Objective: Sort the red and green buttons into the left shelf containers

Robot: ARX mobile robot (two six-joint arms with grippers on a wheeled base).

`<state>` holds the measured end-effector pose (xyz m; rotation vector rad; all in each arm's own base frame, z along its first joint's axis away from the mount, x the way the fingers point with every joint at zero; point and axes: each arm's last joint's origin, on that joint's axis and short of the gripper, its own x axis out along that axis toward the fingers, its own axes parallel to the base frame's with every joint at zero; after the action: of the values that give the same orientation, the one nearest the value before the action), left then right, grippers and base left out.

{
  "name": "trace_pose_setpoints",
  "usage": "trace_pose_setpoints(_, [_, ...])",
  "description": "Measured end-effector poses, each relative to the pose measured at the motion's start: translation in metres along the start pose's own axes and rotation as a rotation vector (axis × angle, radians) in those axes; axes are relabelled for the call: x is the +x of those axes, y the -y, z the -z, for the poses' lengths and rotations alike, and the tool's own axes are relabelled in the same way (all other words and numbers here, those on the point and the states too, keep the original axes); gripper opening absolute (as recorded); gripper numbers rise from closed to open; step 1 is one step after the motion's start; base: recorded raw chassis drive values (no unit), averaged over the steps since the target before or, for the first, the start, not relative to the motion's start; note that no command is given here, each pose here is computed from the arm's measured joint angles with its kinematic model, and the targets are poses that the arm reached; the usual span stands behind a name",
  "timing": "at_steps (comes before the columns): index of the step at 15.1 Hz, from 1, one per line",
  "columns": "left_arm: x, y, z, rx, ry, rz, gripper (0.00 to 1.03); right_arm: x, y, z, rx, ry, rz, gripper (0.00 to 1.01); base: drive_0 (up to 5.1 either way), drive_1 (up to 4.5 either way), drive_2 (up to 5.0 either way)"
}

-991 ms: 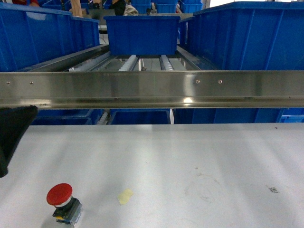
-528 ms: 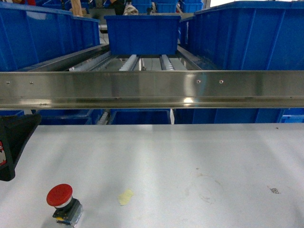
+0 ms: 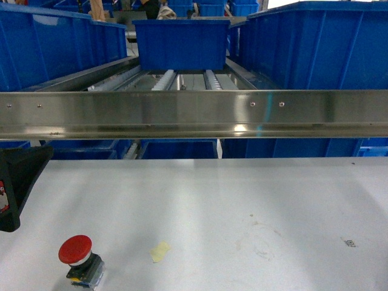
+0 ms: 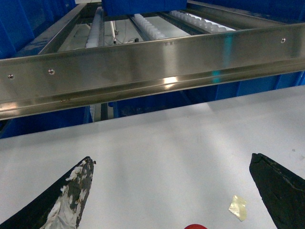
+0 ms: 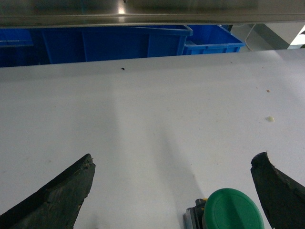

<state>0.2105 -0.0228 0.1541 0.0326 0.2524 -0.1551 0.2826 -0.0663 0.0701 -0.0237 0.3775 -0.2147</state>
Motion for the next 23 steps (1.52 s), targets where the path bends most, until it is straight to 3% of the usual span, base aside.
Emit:
trace_pose_setpoints(5, [0.0, 0.0, 0.0, 0.0, 0.0, 0.0, 0.98, 0.017, 0.013, 0.014, 0.017, -0.031, 0.034, 0.98, 0.0, 0.0, 0.0])
trace_pose_setpoints(10, [0.0, 0.0, 0.0, 0.0, 0.0, 0.0, 0.98, 0.035, 0.017, 0.025, 0.003, -0.057, 0.04, 0.98, 0.0, 0.0, 0.0])
trace_pose_setpoints(14, [0.0, 0.0, 0.0, 0.0, 0.0, 0.0, 0.98, 0.052, 0.036, 0.034, 0.004, -0.069, 0.113, 0.98, 0.0, 0.0, 0.0])
trace_pose_setpoints(16, [0.0, 0.0, 0.0, 0.0, 0.0, 0.0, 0.98, 0.055, 0.044, 0.038, 0.013, -0.087, 0.128, 0.98, 0.0, 0.0, 0.0])
trace_pose_setpoints(19, [0.0, 0.0, 0.0, 0.0, 0.0, 0.0, 0.98, 0.057, 0.047, 0.041, 0.018, -0.083, 0.123, 0.98, 0.0, 0.0, 0.0])
trace_pose_setpoints(21, [0.0, 0.0, 0.0, 0.0, 0.0, 0.0, 0.98, 0.056, 0.046, 0.042, 0.0, -0.086, 0.114, 0.98, 0.0, 0.0, 0.0])
trace_pose_setpoints(22, [0.0, 0.0, 0.0, 0.0, 0.0, 0.0, 0.98, 0.056, 0.046, 0.042, -0.005, -0.086, 0.114, 0.96, 0.0, 0.0, 0.0])
trace_pose_setpoints(23, [0.0, 0.0, 0.0, 0.0, 0.0, 0.0, 0.98, 0.056, 0.046, 0.042, -0.006, -0.086, 0.114, 0.86, 0.0, 0.0, 0.0])
